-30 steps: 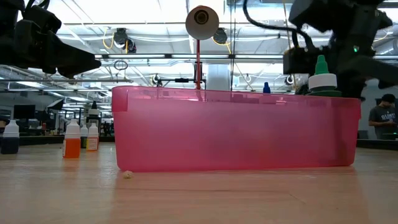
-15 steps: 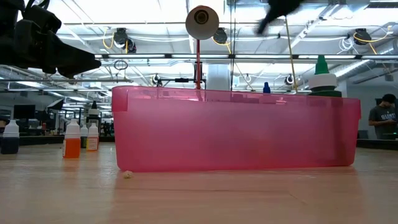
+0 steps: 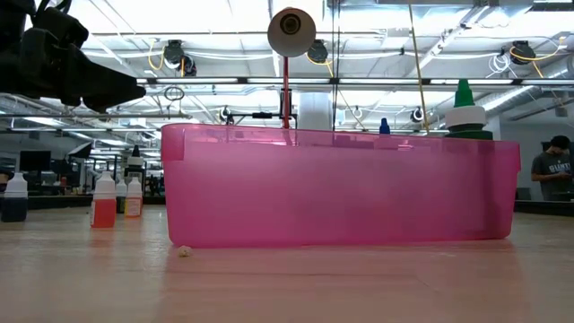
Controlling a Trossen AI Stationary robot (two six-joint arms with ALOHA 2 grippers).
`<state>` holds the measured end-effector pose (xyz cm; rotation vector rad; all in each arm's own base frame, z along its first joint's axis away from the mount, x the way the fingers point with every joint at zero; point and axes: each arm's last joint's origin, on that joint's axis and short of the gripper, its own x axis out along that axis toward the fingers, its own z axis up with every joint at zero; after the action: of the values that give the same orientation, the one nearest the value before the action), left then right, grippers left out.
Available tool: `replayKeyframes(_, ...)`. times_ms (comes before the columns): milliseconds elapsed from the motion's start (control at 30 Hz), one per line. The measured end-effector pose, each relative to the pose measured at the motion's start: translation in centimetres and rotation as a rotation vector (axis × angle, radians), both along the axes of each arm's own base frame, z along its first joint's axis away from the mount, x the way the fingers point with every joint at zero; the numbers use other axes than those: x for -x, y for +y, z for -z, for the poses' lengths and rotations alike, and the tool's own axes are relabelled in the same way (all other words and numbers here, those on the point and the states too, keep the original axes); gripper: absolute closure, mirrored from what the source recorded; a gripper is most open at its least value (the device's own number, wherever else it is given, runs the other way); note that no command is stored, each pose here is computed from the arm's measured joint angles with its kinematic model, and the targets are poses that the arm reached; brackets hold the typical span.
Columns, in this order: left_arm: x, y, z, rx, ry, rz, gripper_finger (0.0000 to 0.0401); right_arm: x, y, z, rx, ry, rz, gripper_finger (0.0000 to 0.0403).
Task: Pick & Place food coloring
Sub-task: Put the small red food coloring bottle into the pink bin
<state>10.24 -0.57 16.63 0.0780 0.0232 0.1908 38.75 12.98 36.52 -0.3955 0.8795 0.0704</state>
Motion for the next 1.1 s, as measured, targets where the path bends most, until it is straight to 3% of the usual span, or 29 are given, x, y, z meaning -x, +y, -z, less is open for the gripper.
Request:
replayKeyframes(200,0.0,0.0,0.0,0.000,0.000,0.000,0.0176,-3.0,-2.4,2.2,-0.138,0.134,0.022,0.0347)
replayKeyframes(433,0.0,0.0,0.0,0.000,0.000,0.000,0.0176,-5.1,-5.7,9.7,-0.135,0.356,0.092,0.0347)
replayKeyframes(733,0.0,0.0,0.0,0.000,0.000,0.000,0.0176,-5.9,-7.7,17.9,-0.321,0.337,0.011,0.0347)
replayKeyframes(1100,0.0,0.0,0.0,0.000,0.000,0.000,0.0176,-5.2,-9.3,21.1,-0.324,0.330,0.027,0.0347)
